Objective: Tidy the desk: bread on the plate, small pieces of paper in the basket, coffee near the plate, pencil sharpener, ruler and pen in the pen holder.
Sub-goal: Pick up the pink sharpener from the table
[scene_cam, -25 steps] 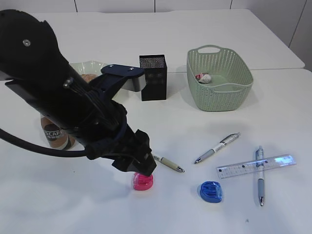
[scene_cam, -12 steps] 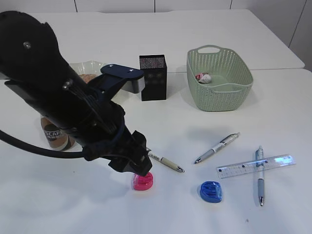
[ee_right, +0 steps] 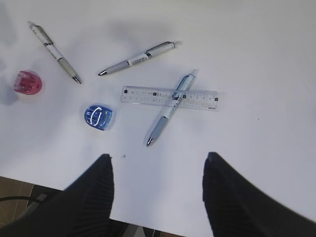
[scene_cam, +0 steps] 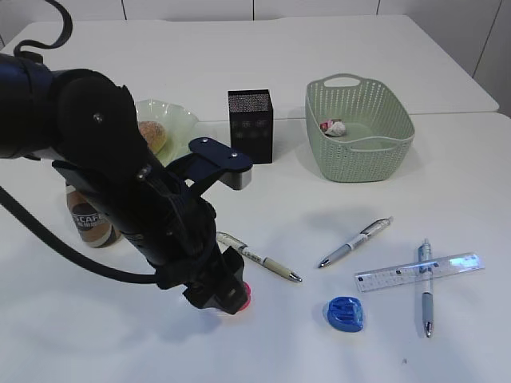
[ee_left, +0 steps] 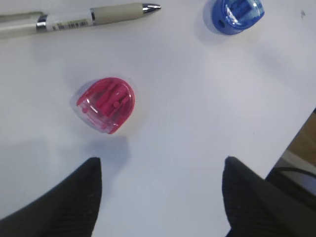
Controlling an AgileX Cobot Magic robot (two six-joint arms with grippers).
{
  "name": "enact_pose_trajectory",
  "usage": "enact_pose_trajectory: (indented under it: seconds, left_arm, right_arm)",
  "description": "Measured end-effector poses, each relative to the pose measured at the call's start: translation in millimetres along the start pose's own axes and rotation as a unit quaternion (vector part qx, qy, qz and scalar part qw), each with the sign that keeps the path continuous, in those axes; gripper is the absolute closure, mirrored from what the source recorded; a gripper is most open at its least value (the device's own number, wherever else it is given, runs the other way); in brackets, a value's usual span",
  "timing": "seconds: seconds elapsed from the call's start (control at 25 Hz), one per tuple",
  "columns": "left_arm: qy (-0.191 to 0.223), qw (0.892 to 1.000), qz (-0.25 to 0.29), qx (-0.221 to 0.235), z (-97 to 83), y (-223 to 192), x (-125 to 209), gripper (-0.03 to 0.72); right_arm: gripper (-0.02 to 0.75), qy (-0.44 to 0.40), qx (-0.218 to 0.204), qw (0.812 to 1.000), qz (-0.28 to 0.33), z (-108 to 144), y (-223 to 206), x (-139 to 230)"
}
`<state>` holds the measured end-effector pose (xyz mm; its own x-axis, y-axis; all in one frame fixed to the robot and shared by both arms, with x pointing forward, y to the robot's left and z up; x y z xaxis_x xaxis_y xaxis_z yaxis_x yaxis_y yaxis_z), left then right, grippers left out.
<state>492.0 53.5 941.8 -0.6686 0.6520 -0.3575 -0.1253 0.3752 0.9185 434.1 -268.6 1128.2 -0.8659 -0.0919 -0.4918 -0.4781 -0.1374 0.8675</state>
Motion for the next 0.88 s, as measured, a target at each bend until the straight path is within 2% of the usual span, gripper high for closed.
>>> enact_pose_trajectory:
  seconds: [0.12,0.24,0.36,0.48,0.64,0.88]
  left_arm:
    - [-0.091,0.996,-0.001,-0.006,1.5,0.0,-0.3,0.148]
    - [-0.185,0.983,0.002,-0.008,1.9,0.0,0.1,0.148]
    - [-0.275,0.961,0.015,0.000,1.1,0.1,3.3,0.148]
    - [-0.336,0.942,0.023,0.006,0.5,0.2,5.6,0.148]
    - [-0.372,0.928,0.028,0.010,0.3,-0.2,7.1,0.165]
    - [-0.378,0.925,0.047,0.020,3.3,-15.3,10.4,0.200]
  right_arm:
    - [0.284,0.001,0.000,1.000,0.000,0.0,0.0,0.0]
    - [0.284,0.004,0.000,1.000,0.000,0.0,0.0,0.0]
    - [0.284,0.004,0.000,1.000,0.000,0.0,0.0,0.0]
    - [0.285,0.004,0.000,1.000,0.000,0.0,0.0,0.0]
    - [0.286,0.007,0.000,1.000,0.000,0.0,0.0,0.0]
    - [0.286,0.010,0.000,1.000,0.000,0.0,0.0,0.0]
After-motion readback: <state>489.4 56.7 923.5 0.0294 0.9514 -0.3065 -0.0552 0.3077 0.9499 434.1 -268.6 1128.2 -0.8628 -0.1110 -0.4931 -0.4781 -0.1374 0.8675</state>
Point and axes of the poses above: a point on each arm's last joint axis where the gripper is mounted, y pointing back along that axis away from the gripper, z along the wrist's bending axis when the last joint is at zero, x = y × z, the point moved 3 cm from there along -y, pointing out along that axis toward the gripper, and after that the axes turned 3 degrees about -y, right-handed, at the moved point
